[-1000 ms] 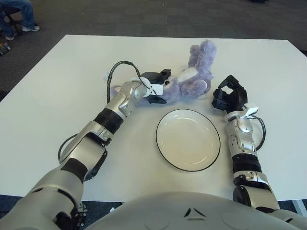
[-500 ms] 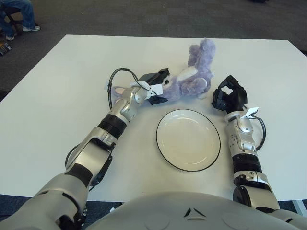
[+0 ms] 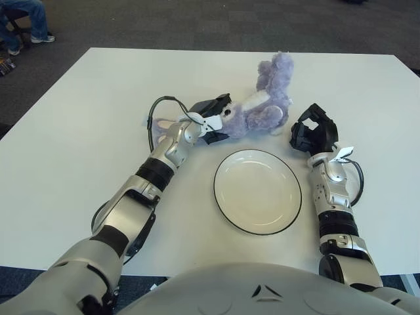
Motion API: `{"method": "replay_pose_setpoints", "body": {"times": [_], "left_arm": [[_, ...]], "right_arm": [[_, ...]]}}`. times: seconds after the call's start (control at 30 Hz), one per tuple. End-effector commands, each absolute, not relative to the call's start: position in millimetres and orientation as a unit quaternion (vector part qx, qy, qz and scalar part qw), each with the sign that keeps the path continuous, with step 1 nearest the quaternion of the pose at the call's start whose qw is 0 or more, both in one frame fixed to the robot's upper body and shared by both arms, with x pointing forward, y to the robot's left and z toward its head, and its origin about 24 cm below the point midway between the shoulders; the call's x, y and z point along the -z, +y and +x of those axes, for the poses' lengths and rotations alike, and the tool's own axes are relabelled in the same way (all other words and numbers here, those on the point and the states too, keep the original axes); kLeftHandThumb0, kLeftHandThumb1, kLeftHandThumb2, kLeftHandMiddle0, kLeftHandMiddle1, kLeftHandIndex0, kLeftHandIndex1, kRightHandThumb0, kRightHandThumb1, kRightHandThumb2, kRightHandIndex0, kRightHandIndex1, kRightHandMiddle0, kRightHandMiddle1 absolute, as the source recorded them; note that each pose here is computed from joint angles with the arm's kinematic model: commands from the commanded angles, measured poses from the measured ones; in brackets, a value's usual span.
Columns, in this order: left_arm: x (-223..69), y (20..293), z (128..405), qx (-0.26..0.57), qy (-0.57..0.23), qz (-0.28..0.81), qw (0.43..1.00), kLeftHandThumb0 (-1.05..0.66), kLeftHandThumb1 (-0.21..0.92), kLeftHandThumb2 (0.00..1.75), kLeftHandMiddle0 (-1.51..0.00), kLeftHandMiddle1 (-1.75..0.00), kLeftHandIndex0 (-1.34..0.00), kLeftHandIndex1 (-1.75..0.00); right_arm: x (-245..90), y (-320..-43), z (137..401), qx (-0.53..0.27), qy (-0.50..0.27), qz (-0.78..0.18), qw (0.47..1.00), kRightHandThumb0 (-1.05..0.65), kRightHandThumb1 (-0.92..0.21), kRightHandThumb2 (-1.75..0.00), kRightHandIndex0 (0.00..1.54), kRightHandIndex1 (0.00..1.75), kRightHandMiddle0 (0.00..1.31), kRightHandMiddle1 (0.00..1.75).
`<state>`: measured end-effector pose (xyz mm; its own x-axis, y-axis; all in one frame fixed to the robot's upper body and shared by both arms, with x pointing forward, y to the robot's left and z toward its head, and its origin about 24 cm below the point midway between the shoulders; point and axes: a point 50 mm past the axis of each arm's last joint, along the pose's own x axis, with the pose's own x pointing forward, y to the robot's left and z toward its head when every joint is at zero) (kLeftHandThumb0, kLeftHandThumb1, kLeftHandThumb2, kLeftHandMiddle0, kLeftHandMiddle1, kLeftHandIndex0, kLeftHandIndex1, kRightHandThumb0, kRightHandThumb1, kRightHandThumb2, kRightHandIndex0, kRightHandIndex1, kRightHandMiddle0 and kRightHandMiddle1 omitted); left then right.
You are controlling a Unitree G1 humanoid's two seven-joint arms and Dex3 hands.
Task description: Put the doll into the plate.
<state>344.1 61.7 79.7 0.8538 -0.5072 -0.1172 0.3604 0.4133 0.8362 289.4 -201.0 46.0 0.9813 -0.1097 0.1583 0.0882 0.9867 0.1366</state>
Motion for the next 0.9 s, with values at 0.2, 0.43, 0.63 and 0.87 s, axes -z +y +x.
{"method": "replay_pose_setpoints", "body": {"times": [0.2, 0.43, 0.63, 0.87], "left_arm": [[-55.4, 67.8, 336.9, 0.267, -0.051, 0.474, 0.837, 0.49, 0.26, 1.38, -0.65, -1.75, -0.94, -1.75], [-53.8, 69.3, 336.9, 0.264, -0.055, 0.47, 0.84, 0.49, 0.26, 1.39, -0.65, -1.75, -0.94, -1.75], [-53.6, 70.7, 337.0, 0.248, -0.062, 0.469, 0.845, 0.5, 0.23, 1.42, -0.68, -1.75, -0.93, -1.75], [-54.0, 72.0, 337.7, 0.223, -0.074, 0.487, 0.841, 0.51, 0.2, 1.45, -0.7, -1.75, -0.92, -1.75]], "right_arm": [[-39.3, -206.0, 284.9, 0.056, -0.068, 0.071, 0.994, -0.52, -0.21, -1.44, 1.29, 1.75, 0.7, 1.75], [-39.3, -205.9, 285.0, 0.057, -0.068, 0.074, 0.993, -0.52, -0.21, -1.44, 1.29, 1.75, 0.7, 1.75], [-39.1, -205.9, 285.0, 0.057, -0.068, 0.075, 0.993, -0.52, -0.21, -1.44, 1.29, 1.75, 0.7, 1.75], [-38.8, -206.4, 284.9, 0.059, -0.067, 0.072, 0.993, -0.52, -0.22, -1.44, 1.28, 1.75, 0.7, 1.75]]}}
